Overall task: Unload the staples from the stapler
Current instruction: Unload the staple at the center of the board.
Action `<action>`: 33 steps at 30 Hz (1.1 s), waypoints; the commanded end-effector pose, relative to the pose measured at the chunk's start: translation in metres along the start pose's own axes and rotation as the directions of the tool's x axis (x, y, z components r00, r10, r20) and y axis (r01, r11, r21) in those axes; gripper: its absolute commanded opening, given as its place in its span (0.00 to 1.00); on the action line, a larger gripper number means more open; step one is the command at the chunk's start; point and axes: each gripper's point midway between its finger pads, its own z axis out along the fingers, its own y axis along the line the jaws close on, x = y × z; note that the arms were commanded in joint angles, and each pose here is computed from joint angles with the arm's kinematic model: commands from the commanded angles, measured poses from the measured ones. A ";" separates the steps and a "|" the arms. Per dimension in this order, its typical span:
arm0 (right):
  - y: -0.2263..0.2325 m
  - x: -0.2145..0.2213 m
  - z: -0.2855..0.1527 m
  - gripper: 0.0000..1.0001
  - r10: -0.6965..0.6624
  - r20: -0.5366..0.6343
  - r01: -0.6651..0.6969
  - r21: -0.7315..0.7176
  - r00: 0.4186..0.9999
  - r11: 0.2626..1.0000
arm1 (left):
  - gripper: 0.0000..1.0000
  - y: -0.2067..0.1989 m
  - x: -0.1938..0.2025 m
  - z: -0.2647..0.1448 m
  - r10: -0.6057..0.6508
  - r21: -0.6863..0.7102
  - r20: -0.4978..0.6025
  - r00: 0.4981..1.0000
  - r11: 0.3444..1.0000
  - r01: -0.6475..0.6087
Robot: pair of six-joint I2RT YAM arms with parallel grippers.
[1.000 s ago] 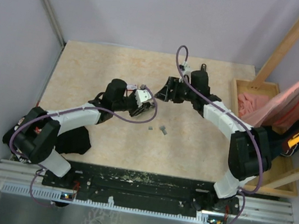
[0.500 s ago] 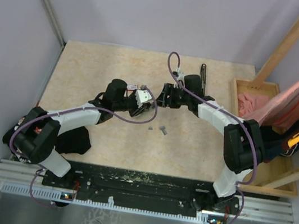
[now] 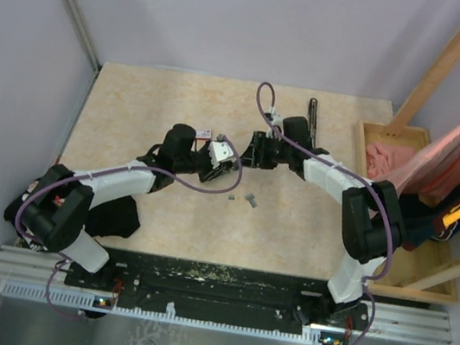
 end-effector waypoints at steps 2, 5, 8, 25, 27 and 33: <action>-0.044 -0.003 -0.004 0.46 0.018 0.012 -0.019 0.103 1.000 0.994 | 0.00 -0.001 -0.025 -0.005 0.035 0.014 0.086 0.996 0.999 -0.036; -0.042 0.002 0.000 0.45 0.026 -0.009 -0.025 0.072 1.000 0.997 | 0.00 -0.004 -0.021 -0.003 0.026 0.025 0.078 0.997 0.999 -0.028; -0.042 0.007 0.005 0.41 0.043 -0.029 -0.041 0.055 0.999 0.998 | 0.00 -0.005 -0.016 0.000 0.008 0.029 0.072 0.997 1.000 -0.010; -0.039 0.004 0.004 0.38 0.069 -0.023 -0.069 0.006 0.997 0.998 | 0.00 0.004 -0.012 0.002 -0.002 -0.023 0.065 0.998 1.000 0.004; -0.037 -0.002 0.000 0.41 0.052 -0.007 -0.052 -0.009 0.999 0.999 | 0.00 0.002 -0.013 0.002 0.001 -0.009 0.067 0.998 1.000 -0.001; -0.019 -0.010 -0.010 0.55 -0.115 0.039 0.119 -0.115 0.993 0.986 | 0.00 -0.008 -0.020 0.000 0.022 0.056 0.083 0.996 0.998 -0.027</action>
